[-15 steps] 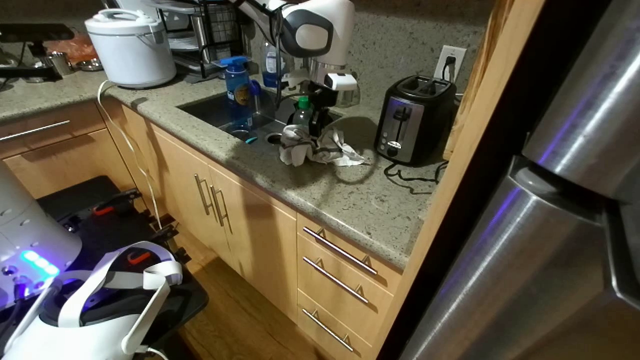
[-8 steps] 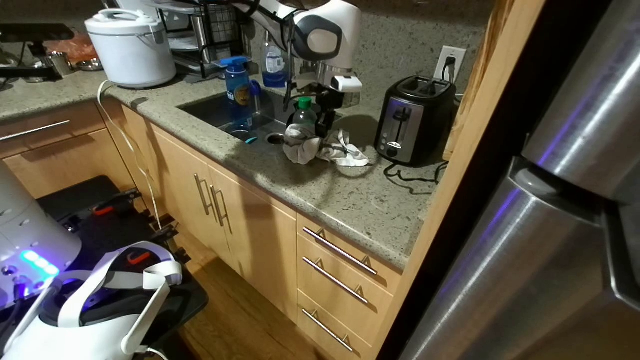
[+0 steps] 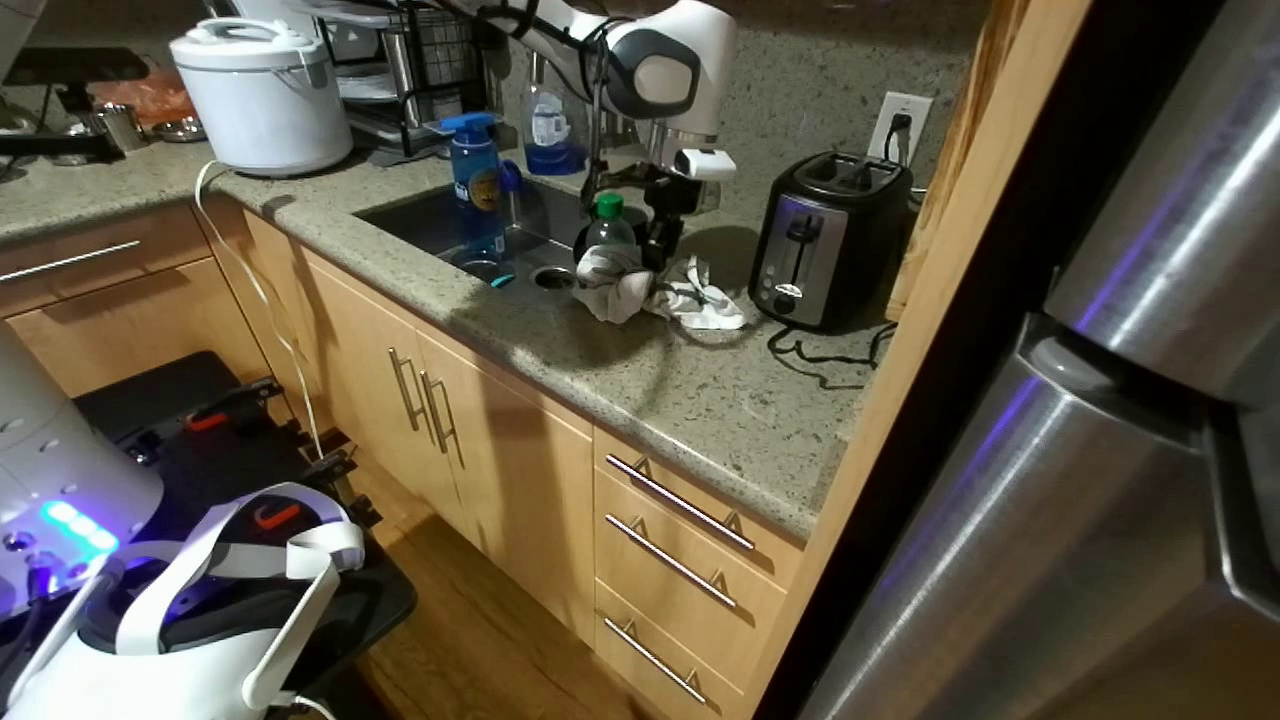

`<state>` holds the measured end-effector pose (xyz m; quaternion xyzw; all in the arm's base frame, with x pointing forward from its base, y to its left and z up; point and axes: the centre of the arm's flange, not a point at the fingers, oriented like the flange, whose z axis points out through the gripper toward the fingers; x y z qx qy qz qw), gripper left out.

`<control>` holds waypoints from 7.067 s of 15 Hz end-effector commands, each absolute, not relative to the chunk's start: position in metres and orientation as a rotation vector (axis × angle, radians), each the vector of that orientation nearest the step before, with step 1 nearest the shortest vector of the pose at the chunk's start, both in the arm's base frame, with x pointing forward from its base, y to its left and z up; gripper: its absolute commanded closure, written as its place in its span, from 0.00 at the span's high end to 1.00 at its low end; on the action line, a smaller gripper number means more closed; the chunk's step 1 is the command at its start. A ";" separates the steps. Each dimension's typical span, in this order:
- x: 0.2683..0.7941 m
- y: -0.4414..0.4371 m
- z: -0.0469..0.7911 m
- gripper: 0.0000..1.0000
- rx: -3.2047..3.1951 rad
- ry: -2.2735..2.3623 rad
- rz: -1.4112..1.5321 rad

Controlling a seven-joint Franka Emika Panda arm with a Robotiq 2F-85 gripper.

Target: Use the cloth to wipe the right side of the counter

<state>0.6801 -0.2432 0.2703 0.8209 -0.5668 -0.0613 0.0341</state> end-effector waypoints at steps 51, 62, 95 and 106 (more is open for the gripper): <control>0.748 -0.253 0.240 0.03 2.438 -1.791 -0.226; 0.716 -0.274 0.226 0.03 2.437 -1.781 -0.358; 0.663 -0.330 0.251 0.03 2.447 -1.900 -0.214; 0.716 -0.349 0.246 0.03 2.378 -1.899 -0.193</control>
